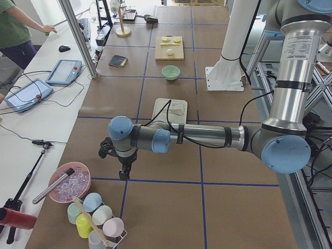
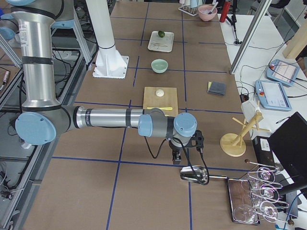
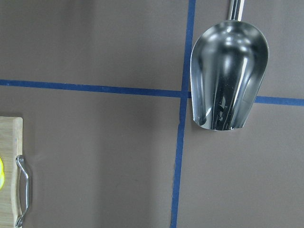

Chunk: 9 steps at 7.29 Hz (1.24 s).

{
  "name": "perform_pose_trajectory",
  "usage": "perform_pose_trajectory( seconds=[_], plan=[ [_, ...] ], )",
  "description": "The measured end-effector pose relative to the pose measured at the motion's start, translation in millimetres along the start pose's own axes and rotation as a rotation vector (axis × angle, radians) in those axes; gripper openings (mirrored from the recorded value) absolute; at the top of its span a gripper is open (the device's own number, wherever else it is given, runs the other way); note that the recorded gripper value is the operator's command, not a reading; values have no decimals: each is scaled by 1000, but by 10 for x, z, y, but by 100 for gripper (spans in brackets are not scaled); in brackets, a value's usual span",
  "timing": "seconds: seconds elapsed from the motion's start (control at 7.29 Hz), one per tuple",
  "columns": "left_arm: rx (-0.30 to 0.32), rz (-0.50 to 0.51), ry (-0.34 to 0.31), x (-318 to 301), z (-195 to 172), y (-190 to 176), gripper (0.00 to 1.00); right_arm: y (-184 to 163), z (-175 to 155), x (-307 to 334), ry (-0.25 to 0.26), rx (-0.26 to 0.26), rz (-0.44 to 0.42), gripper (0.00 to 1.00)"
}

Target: Put spoon and bun in bowl

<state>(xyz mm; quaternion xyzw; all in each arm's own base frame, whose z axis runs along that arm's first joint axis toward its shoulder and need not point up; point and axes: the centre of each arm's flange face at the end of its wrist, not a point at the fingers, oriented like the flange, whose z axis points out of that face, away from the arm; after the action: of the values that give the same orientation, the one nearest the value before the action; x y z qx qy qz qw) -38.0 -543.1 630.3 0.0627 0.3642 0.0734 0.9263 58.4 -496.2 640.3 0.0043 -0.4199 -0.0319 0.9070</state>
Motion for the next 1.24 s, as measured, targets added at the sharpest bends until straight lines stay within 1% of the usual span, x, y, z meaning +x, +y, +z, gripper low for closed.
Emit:
perform_pose_trajectory(
  seconds=[0.27, 0.41, 0.55, 0.69, 0.82, 1.1, 1.24],
  plan=[
    [9, 9, -1, 29, -30, -34, 100, 14, 6, 22, 10, -2, 5, 100],
    [32, 26, -3, 158, -129, -129, 100, 18, 4, 22, 13, -2, 6, 100],
    [65, 45, -1, 458, -258, -283, 100, 13, -5, 13, 14, 0, 8, 100],
    [97, 55, 7, 910, -343, -433, 100, -1, -24, -7, 15, 4, 14, 100],
    [118, 46, 23, 1411, -382, -505, 100, -44, -62, -49, 15, 12, 14, 100],
    [133, -8, 88, 2322, -351, -471, 100, -280, -213, -217, 16, 41, -16, 100],
    [135, -46, 130, 2707, -236, -415, 100, -336, -221, -251, 14, 42, -22, 100]
  ],
)
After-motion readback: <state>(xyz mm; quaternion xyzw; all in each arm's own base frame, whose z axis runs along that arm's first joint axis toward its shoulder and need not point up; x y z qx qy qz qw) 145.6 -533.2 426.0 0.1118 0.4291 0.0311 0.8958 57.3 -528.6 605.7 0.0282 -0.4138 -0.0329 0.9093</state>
